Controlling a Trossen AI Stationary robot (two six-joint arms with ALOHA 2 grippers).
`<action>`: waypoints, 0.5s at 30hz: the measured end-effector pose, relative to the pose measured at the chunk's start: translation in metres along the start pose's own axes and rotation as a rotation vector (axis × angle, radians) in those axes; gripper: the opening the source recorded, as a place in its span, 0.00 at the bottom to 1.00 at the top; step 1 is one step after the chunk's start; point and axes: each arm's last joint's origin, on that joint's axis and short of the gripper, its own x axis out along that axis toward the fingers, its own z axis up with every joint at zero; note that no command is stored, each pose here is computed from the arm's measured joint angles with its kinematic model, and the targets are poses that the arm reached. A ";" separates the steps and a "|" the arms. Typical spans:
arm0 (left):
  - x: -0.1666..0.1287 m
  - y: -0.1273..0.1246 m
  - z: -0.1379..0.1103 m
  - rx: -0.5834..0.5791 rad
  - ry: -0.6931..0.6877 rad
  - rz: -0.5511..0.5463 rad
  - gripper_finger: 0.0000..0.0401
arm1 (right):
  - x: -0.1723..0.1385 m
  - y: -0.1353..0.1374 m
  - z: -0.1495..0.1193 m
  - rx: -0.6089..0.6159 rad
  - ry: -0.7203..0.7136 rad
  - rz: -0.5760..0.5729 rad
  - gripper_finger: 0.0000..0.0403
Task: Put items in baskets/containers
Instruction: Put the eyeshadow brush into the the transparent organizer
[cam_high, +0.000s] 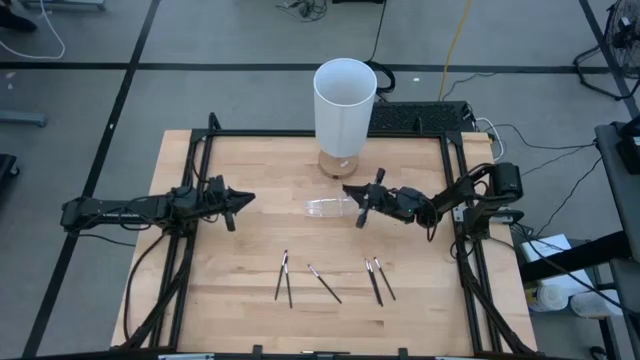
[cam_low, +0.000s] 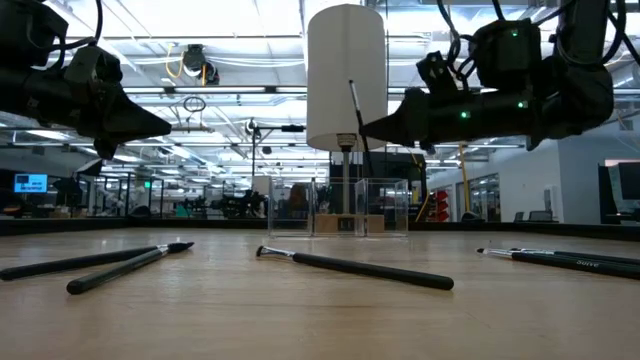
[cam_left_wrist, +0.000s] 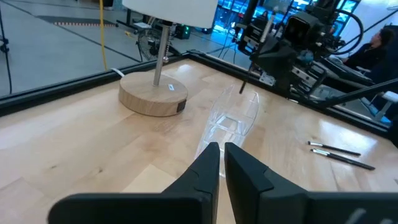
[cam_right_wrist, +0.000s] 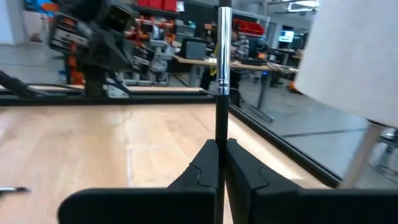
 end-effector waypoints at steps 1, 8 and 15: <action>0.000 0.000 0.000 0.001 0.001 -0.002 0.08 | -0.002 -0.001 -0.002 0.002 0.008 -0.005 0.00; 0.000 0.000 0.000 -0.005 0.008 -0.013 0.08 | -0.003 0.001 -0.024 0.045 0.117 0.001 0.00; 0.000 -0.001 -0.001 -0.025 0.013 -0.022 0.08 | -0.003 0.002 -0.027 0.057 0.110 -0.003 0.00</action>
